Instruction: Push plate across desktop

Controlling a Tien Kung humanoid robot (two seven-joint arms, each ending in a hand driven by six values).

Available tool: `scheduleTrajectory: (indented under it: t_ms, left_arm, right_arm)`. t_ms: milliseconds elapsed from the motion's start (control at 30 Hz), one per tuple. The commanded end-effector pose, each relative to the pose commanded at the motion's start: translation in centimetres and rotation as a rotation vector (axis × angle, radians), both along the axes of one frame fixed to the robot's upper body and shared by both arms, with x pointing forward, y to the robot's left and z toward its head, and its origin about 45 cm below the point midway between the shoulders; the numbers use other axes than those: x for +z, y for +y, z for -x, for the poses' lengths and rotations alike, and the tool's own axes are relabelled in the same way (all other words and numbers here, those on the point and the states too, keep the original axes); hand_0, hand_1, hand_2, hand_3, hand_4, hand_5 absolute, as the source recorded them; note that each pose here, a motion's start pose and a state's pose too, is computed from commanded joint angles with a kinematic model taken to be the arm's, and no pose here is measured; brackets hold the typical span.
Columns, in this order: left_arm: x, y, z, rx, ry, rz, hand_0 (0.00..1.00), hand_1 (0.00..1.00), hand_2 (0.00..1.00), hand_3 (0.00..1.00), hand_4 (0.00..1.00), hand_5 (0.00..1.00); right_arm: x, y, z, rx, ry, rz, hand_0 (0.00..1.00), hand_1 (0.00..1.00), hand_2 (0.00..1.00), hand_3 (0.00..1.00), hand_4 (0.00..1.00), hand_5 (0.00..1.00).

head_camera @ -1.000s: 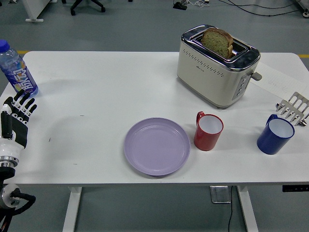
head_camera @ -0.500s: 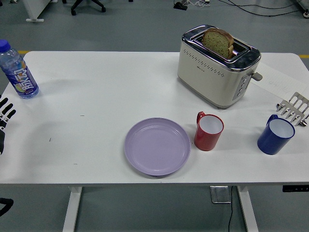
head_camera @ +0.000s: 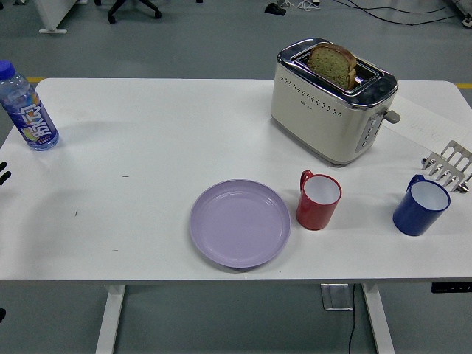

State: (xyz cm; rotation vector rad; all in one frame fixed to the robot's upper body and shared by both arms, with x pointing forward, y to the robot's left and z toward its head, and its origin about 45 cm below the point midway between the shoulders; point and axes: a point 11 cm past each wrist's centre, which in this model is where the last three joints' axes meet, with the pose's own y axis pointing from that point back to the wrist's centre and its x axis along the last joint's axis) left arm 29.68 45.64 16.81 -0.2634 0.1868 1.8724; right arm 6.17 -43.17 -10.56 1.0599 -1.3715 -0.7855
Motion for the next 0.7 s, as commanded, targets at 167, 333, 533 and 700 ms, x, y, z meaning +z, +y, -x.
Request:
scheduleTrajectory:
  t_ms: [167,333,533,700]
  left_arm:
    - [-0.10,0.28,0.28,0.014,-0.001,0.006,0.756,0.797,0.807,0.775,0.483,0.998]
    - [-0.08,0.25,0.23,0.013,-0.002,0.010,0.734,0.793,0.806,0.771,0.486,0.998]
    - [-0.16,-0.05,0.05,0.003,0.000,0.016,0.729,0.786,0.796,0.768,0.492,0.998]
    - [-0.34,-0.17,0.10,0.005,0.003,0.019,0.729,0.778,0.786,0.764,0.491,0.998]
  right_arm:
    - [0.08,-0.10,-0.29,-0.001,-0.007,0.002,0.604,0.546,0.651,0.612,0.144,0.350]
    - [0.15,-0.20,-0.49,0.001,-0.010,0.004,0.604,0.546,0.650,0.611,0.144,0.348]
    - [0.17,-0.21,-0.57,0.005,-0.010,0.003,0.603,0.546,0.651,0.610,0.144,0.347]
    - [0.20,-0.28,-0.62,0.007,-0.012,0.004,0.603,0.546,0.651,0.610,0.143,0.346]
